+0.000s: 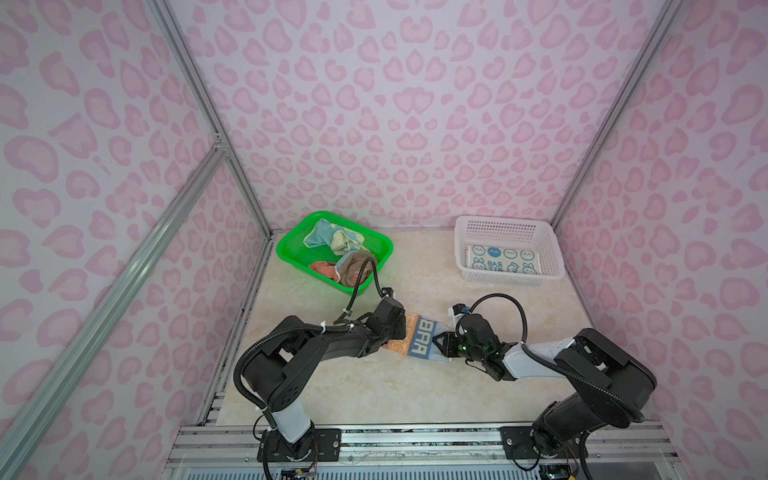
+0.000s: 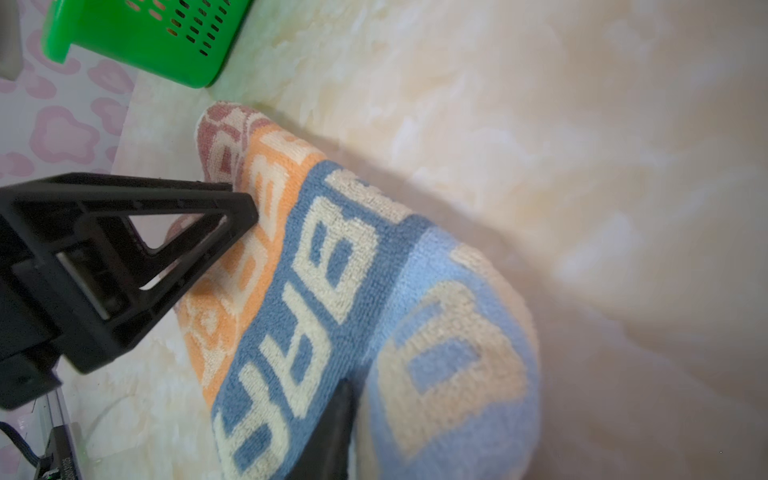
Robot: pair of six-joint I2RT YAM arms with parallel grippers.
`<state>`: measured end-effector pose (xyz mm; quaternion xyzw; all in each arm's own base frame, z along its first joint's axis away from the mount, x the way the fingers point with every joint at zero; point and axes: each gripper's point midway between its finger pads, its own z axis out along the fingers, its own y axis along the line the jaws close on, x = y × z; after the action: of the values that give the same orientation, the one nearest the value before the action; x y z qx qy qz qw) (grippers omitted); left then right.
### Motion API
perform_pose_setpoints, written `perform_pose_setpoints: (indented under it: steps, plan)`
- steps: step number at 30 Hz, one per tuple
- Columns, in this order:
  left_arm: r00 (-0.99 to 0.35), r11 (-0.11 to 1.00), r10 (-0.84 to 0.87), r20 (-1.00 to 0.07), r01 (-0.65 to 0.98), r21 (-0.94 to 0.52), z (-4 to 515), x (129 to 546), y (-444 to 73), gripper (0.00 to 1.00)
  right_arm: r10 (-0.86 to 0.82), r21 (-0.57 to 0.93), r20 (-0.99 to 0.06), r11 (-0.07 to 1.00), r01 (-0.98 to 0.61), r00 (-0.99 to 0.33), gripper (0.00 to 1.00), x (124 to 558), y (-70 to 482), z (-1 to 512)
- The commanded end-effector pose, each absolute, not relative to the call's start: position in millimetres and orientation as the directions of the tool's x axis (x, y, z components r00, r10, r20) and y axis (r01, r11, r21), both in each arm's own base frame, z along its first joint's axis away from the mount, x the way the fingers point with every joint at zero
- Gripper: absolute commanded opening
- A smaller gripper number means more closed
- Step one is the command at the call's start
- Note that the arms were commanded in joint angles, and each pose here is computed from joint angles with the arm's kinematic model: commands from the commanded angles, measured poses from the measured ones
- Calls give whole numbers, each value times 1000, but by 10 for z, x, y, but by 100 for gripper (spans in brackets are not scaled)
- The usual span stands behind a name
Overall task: Fold and stack the towels
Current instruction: 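Grasp the folded towel with the right gripper while the left gripper releases, then carry the towel into the white basket with the right gripper and release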
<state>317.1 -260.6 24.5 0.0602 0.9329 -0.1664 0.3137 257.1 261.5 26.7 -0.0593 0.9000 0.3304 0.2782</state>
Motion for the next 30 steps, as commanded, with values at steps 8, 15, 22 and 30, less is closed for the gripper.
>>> perform_pose_setpoints:
  steps: [8, 15, 22, 30]
  plan:
    - [-810, 939, 15, -586, 213, -269, 393, 3090, -2465, 84, -128, 333, -626, 848, -412, -769, 0, 2981, 2485, 612]
    - [-726, 912, 5, -687, 285, -295, 977, 3114, -2486, 98, -315, 204, -613, 823, -530, -725, 0, 3594, 2444, 1153]
    - [-698, 933, 20, -716, 271, -238, 1147, 3017, -2258, 99, -346, 162, -629, 818, -553, -696, 0, 4374, 2265, 1705]
    - [-695, 956, 7, -719, 217, -200, 1128, 2909, -2017, 99, -212, 192, -690, 868, -458, -692, 0, 5185, 1572, 2128]
